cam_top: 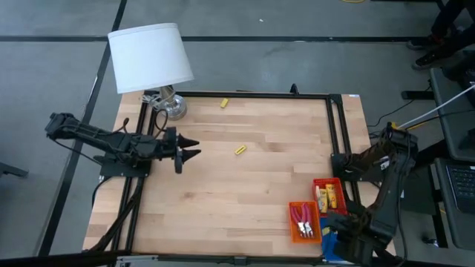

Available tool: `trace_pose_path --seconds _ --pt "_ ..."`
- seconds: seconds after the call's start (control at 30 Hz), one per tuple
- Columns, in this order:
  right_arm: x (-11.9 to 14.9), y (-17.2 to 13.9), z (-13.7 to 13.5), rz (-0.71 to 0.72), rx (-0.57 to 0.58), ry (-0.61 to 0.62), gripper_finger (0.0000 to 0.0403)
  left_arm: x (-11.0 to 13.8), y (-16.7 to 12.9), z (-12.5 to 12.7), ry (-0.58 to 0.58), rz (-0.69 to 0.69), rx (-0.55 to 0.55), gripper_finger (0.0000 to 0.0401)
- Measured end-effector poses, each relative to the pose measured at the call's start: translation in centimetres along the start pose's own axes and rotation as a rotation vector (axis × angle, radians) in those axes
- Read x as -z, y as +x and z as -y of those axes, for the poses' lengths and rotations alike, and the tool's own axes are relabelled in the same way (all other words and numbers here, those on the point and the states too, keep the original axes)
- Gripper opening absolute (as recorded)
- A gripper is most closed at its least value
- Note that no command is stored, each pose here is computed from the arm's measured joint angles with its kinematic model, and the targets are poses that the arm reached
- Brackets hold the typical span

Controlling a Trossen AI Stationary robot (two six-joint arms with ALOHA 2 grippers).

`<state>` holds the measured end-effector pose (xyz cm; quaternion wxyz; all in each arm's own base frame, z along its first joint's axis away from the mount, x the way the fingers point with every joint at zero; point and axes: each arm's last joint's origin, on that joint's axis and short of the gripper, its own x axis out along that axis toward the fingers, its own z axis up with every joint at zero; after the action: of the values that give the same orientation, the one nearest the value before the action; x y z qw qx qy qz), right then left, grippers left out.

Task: Pick & Place School Supplies
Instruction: Put the yellow eraser into the blue basket, then adjust the orange basket

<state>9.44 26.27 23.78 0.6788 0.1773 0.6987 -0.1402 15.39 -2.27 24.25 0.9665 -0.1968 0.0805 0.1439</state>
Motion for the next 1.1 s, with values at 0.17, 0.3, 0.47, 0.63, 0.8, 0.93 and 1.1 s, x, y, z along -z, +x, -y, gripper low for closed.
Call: trace_pose_path --seconds 0.17,0.3,0.47,0.63,0.8,0.93,1.1 --pt "0.1 1.2 -0.4 0.017 0.054 -0.014 0.0100 -0.2 0.2 -0.4 -0.005 0.001 -0.010 0.0180" --pt "0.1 2.3 -0.8 0.026 0.093 -0.008 0.0107 -0.2 0.2 -0.5 -0.006 0.003 -0.015 0.0180" --pt "0.1 3.7 -1.3 0.042 0.140 0.097 0.0141 -0.2 0.2 -0.5 -0.006 0.002 -0.014 0.0180" --pt "-0.6 4.6 -1.6 0.068 0.168 0.191 0.0183 -0.2 0.2 -0.4 -0.006 -0.011 0.011 0.0180" --pt "-2.6 4.7 -1.8 0.192 0.157 0.236 0.0206 -0.1 0.2 -0.3 -0.006 -0.022 0.032 0.0180" --pt "-7.0 3.9 -1.5 0.413 0.121 0.341 0.0205 -0.1 0.2 -0.3 -0.007 -0.022 0.032 0.0180" --pt "-14.8 1.6 -0.8 0.618 0.024 0.475 0.0197 -0.1 0.2 -0.3 -0.022 -0.022 0.032 0.0180"
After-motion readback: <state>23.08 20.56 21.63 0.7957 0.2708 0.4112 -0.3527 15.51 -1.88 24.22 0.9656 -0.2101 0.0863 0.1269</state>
